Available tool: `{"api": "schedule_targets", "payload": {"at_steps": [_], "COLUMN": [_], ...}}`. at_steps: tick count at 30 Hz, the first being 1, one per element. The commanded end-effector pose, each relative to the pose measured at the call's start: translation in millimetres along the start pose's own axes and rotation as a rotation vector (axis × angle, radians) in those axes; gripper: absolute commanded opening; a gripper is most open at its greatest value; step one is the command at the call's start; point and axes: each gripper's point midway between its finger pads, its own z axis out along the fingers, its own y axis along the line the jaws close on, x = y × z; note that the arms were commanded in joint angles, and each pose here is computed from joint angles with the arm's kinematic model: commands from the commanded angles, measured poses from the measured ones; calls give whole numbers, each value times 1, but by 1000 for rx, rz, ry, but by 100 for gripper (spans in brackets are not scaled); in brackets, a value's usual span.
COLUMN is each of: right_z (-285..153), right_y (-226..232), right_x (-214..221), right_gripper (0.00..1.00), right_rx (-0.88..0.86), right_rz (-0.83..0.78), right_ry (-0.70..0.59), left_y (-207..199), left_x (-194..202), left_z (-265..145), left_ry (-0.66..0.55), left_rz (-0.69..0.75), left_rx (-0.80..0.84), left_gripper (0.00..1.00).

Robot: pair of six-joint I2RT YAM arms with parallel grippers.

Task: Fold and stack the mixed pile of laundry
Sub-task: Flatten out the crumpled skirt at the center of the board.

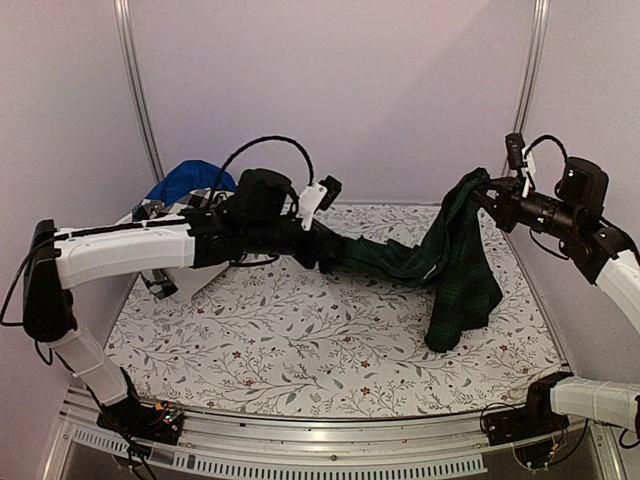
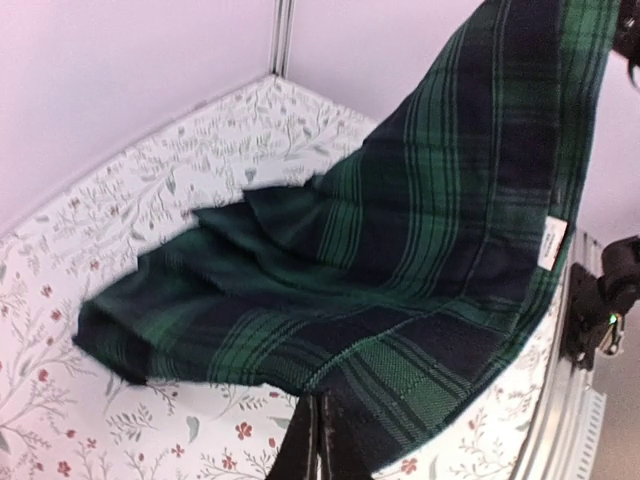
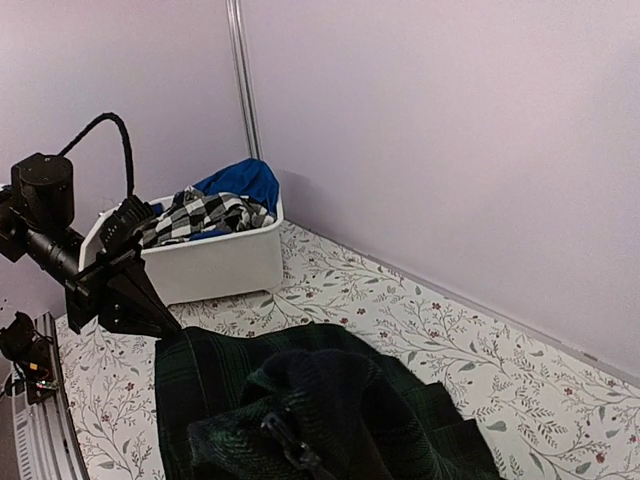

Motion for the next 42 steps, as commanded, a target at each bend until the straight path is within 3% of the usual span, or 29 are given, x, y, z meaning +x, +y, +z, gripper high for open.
{"api": "schedule_targets", "payload": {"at_steps": [1, 7, 14, 16, 19, 25, 29, 31, 36, 38, 39, 42], "right_z": [-29, -27, 33, 52, 71, 97, 101, 104, 77, 61, 56, 42], "right_y": [32, 15, -57, -81, -112, -117, -89, -81, -37, -25, -22, -10], "right_x": [-82, -118, -114, -116, -140, -168, -131, -88, 16, 37, 36, 5], "right_gripper": [3, 4, 4, 4, 4, 5, 6, 10, 61, 94, 98, 99], "right_rx": [-56, 36, 194, 209, 221, 109, -63, -100, -146, -135, -118, -104], "right_rz": [-145, -190, -214, -216, -233, -357, -410, -370, -261, -221, -227, -261], "right_ry": [-204, -285, -244, -232, -261, -285, -205, -113, 70, 104, 104, 60], "left_y": [-11, 3, 129, 166, 210, 228, 216, 209, 163, 150, 143, 129], "left_x": [-76, -131, -167, -200, -231, -276, -238, -187, -50, 0, 24, 85], "left_z": [-55, -86, -69, -75, -68, -111, -118, -107, -68, -51, -44, -43], "left_ry": [-215, -349, -417, -504, -532, -619, -565, -498, -277, -159, -87, 82], "left_rz": [59, 56, -97, -99, -104, -42, -25, -54, -106, -149, -190, -274], "left_rx": [-10, -52, -112, -113, -130, -179, -195, -169, -48, -33, 5, 19], "left_gripper": [0, 0, 0, 0, 0, 0, 0, 0, 0, 0, 2, 35]}}
